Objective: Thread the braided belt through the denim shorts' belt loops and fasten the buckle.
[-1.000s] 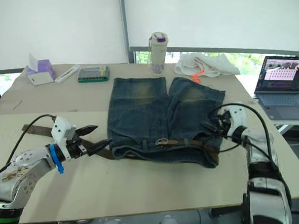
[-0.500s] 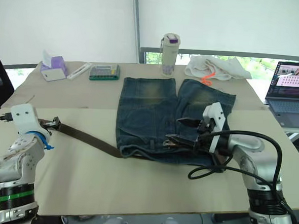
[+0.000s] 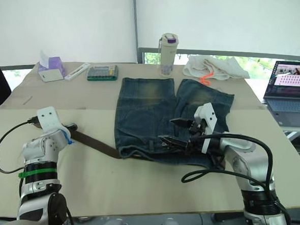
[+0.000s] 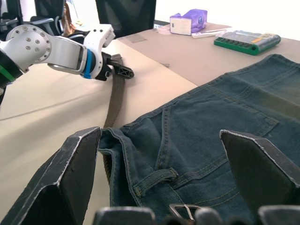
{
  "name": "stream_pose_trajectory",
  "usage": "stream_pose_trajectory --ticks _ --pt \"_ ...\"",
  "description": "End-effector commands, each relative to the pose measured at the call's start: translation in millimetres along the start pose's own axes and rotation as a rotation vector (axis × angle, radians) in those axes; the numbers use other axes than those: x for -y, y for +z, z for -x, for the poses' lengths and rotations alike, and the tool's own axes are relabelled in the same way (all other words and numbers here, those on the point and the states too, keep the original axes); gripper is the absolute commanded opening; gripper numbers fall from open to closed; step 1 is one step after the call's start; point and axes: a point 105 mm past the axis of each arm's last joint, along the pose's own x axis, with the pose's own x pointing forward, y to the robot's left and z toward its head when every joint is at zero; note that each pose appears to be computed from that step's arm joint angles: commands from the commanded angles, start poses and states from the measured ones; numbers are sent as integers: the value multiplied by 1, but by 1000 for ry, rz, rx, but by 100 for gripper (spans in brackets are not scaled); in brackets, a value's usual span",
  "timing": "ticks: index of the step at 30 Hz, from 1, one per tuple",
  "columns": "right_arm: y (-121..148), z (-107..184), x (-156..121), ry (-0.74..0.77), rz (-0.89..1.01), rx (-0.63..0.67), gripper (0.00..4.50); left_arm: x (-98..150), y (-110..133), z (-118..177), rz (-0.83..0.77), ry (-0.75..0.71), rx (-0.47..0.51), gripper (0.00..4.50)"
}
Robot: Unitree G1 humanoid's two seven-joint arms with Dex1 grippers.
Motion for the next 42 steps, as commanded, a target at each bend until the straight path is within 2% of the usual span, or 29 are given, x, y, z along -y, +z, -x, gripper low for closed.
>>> stream_pose_trajectory --ticks 1,6,9,12,14,17,18,20,21,23,25,26,27,29,31,34,42 --pt "12 3 -1 -17 48 36 450 -6 2 0 42 36 7 372" --pt "11 3 0 -25 49 37 450 -11 4 -1 100 57 29 197" --pt "11 1 0 -28 50 40 450 -7 11 1 126 33 76 96" --pt "12 1 -1 -27 47 45 450 -4 20 4 147 -5 152 19" --pt "12 1 -1 -29 44 49 450 -1 27 6 204 -52 203 19" --pt "16 2 0 -36 27 67 450 16 51 19 233 -229 354 19" --pt "17 3 1 -39 19 73 450 26 60 27 216 -320 418 19" --pt "20 3 2 -50 -16 86 450 57 78 59 155 -596 561 19" --pt "21 3 2 -53 -29 90 450 66 81 71 135 -683 599 19" --pt "26 2 2 -59 -94 115 450 96 78 107 42 -955 652 19" --pt "31 0 2 -61 -147 130 450 115 71 137 -34 -1157 676 19" --pt "32 -1 2 -61 -160 133 450 119 68 145 -50 -1209 680 19" --pt "33 -3 2 -68 -198 124 450 126 58 161 -108 -1345 672 19" --pt "38 -10 3 -82 -292 136 450 135 33 176 -297 -1503 650 19" --pt "43 -15 -1 -57 -369 150 450 142 13 183 -486 -1586 649 19" --pt "49 -19 -5 -39 -450 166 450 149 1 186 -639 -1634 682 19" --pt "46 -28 -2 -99 -592 173 450 163 -10 188 -818 -1675 792 19"
